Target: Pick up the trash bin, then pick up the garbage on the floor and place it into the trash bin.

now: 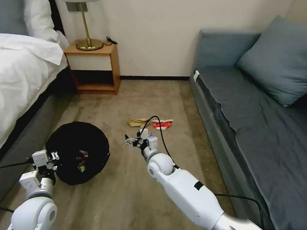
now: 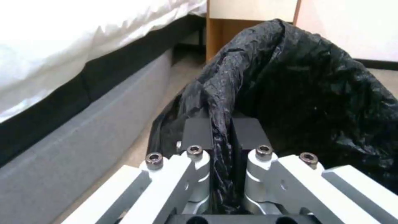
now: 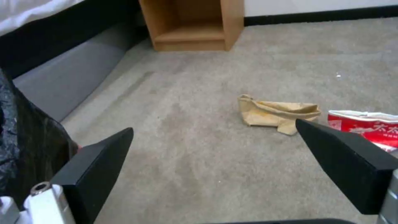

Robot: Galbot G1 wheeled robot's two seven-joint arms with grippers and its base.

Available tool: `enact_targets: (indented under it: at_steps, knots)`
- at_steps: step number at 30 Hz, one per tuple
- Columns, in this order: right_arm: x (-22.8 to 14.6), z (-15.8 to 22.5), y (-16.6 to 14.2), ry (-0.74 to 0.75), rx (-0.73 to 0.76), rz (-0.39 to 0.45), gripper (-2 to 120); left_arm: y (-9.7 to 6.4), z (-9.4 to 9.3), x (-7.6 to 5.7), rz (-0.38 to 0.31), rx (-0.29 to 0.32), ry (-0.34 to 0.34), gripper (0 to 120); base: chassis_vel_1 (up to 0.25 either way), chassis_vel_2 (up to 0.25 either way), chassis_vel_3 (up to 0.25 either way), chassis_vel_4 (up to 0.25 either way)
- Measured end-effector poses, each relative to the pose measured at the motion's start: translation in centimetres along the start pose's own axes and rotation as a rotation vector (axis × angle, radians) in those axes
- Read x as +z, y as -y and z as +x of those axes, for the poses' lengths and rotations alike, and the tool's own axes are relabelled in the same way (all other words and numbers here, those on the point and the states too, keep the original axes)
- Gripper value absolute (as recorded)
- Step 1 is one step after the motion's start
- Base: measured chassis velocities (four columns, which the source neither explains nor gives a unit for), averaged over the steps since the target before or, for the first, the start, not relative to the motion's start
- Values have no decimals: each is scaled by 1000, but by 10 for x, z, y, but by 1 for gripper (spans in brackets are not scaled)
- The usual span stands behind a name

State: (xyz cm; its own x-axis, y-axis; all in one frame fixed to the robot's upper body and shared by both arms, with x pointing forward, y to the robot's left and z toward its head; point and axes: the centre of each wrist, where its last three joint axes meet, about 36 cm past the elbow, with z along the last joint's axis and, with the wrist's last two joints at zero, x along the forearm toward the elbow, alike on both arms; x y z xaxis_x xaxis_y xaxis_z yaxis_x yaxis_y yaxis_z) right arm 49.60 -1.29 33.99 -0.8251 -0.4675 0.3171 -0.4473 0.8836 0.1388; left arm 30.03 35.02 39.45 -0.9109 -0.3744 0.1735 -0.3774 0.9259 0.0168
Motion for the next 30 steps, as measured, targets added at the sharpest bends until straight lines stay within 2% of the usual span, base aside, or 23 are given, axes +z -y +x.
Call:
enact_targets:
  at_steps: [30]
  knots:
    - [6, 0, 2, 1, 3, 2, 100, 0, -3, 0, 0, -2, 5, 7, -103, 99, 102, -100]
